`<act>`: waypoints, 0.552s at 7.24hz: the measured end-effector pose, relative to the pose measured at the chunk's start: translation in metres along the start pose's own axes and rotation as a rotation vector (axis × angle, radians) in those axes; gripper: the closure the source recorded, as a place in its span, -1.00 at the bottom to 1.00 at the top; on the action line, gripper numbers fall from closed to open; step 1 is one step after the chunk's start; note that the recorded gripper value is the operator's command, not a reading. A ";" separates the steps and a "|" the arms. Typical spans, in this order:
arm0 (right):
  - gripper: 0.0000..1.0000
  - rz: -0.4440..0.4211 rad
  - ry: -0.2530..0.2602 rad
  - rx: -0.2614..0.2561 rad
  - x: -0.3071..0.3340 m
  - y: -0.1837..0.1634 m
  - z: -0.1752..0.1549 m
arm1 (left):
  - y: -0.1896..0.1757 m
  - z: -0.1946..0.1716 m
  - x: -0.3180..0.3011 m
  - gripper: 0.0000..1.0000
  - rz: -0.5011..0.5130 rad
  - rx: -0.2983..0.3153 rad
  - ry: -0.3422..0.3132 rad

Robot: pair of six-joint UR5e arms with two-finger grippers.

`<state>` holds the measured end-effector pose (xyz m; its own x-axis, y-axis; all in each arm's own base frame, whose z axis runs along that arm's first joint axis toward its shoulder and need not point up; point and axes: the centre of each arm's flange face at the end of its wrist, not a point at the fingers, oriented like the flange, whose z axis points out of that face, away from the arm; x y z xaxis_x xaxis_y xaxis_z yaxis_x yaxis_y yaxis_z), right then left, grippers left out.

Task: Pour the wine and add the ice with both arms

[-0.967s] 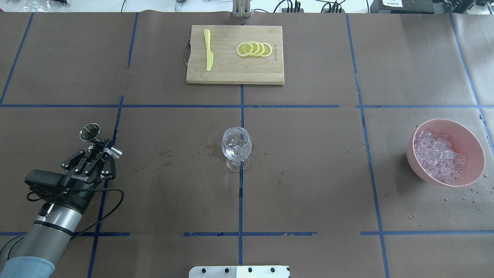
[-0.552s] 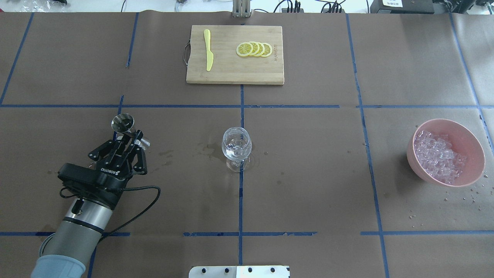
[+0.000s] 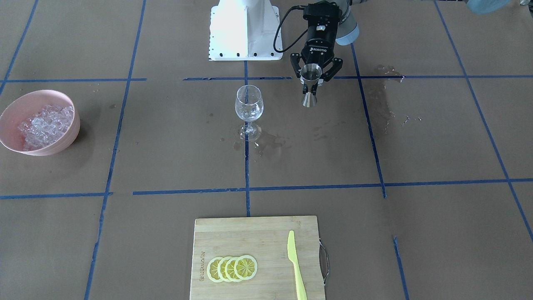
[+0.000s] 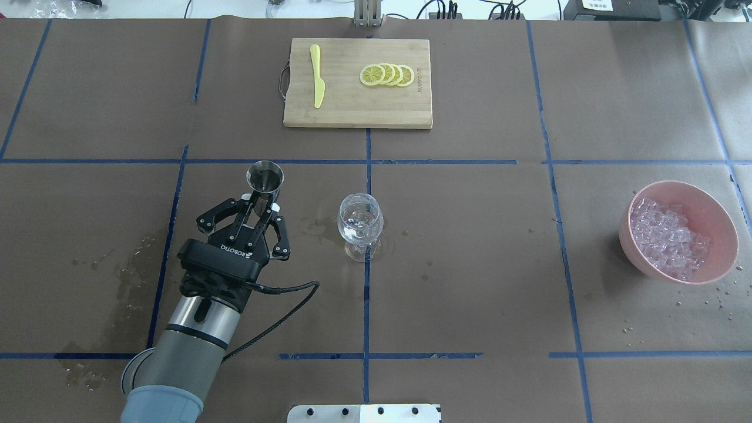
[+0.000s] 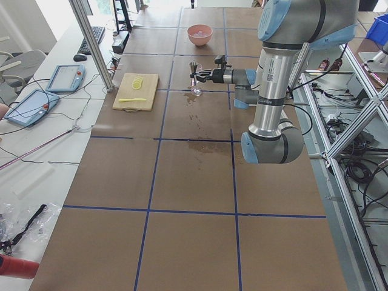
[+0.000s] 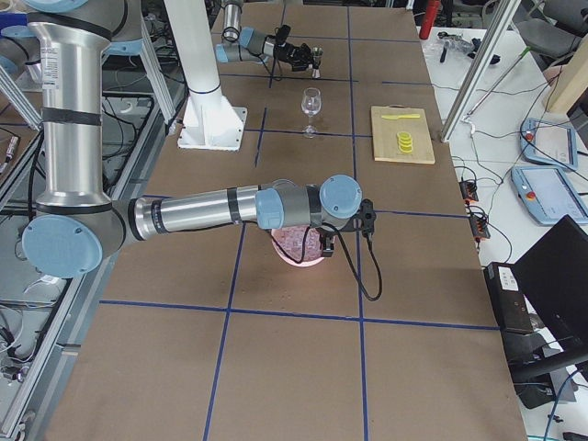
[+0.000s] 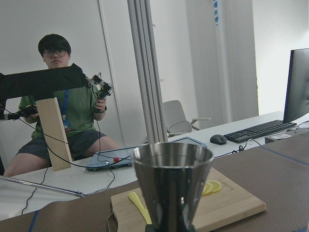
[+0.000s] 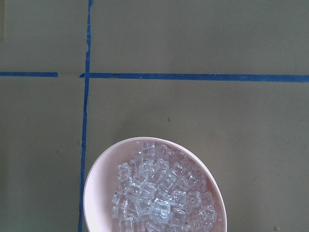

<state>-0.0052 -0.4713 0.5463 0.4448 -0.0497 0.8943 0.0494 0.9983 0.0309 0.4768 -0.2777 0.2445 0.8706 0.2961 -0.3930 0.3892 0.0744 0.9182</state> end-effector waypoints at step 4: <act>-1.00 0.018 0.001 -0.010 0.009 -0.003 0.005 | -0.012 0.004 0.023 1.00 0.239 -0.097 0.194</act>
<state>-0.0058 -0.4743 0.5569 0.4469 -0.0322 0.8940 0.0505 0.9987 0.0107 0.4935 -0.2756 0.2246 0.8567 0.4913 -0.1572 0.1417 0.0689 0.9875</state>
